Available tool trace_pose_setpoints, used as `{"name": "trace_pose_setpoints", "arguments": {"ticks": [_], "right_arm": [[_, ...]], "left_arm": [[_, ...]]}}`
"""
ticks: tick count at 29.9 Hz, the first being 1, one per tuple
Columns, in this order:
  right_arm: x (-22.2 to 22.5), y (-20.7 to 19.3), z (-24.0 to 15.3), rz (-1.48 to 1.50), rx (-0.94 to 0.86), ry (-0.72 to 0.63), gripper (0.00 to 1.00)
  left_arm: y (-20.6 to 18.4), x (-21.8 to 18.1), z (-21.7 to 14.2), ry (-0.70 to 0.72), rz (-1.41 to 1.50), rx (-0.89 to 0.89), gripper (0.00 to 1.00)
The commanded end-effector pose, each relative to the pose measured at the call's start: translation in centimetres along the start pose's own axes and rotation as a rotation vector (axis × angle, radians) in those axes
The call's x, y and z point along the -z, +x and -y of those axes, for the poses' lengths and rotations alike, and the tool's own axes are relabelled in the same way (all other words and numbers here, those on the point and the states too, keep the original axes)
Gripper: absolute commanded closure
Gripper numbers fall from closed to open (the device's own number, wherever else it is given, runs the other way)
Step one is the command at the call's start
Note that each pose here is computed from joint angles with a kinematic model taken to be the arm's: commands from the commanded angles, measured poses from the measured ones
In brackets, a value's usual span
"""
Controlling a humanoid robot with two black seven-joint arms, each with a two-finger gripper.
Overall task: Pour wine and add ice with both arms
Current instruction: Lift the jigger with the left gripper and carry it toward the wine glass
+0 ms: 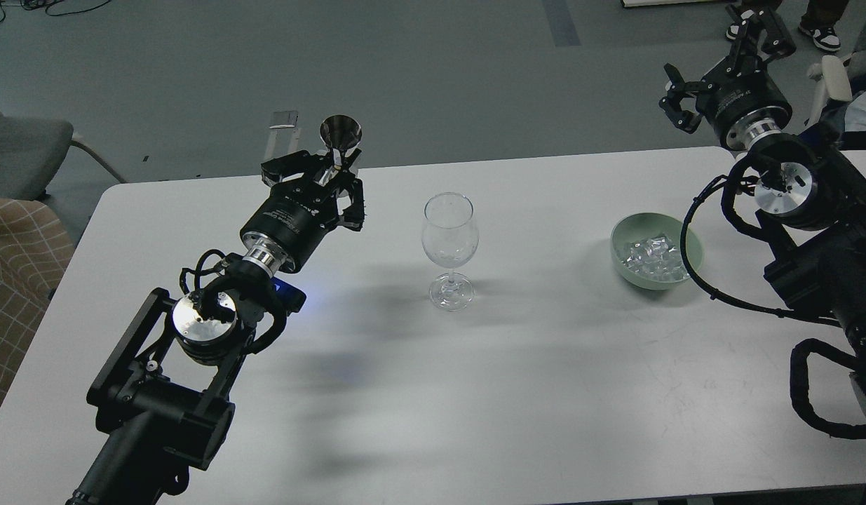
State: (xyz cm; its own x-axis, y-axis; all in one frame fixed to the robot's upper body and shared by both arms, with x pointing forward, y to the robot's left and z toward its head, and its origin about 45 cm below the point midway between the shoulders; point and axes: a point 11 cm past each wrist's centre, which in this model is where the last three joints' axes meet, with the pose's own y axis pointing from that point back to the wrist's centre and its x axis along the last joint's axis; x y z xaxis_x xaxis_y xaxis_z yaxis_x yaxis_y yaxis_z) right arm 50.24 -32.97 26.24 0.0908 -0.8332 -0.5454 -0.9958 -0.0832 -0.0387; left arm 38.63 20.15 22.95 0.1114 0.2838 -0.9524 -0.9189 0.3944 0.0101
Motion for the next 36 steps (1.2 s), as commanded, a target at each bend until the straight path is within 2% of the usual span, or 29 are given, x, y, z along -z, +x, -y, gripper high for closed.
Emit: {"name": "trace_pose_setpoints", "arguments": {"ticks": [1,12,15,22,36], "right_arm": [[-0.1,-0.1,0.0,0.003,0.002,-0.001,0.0],[-0.2,0.2,-0.1,0.001,-0.005,-0.003,0.0],[-0.3,0.2,-0.1,0.001,-0.003,-0.005,0.0],[-0.4,0.2,-0.2,0.002,-0.005,-0.007,0.0],[-0.5,0.5,-0.4,0.005,-0.01,-0.007,0.0]], "left_arm": [[0.0,0.5,0.2,0.003,0.016,0.0,1.0],[0.0,1.2,0.4,0.013,0.045,-0.013,1.0],[-0.3,3.1,0.8,0.07,0.077,-0.012,1.0],[-0.5,4.5,1.3,0.088,0.094,-0.026,1.0],[-0.4,4.4,1.5,0.089,0.16,-0.032,1.0]]}}
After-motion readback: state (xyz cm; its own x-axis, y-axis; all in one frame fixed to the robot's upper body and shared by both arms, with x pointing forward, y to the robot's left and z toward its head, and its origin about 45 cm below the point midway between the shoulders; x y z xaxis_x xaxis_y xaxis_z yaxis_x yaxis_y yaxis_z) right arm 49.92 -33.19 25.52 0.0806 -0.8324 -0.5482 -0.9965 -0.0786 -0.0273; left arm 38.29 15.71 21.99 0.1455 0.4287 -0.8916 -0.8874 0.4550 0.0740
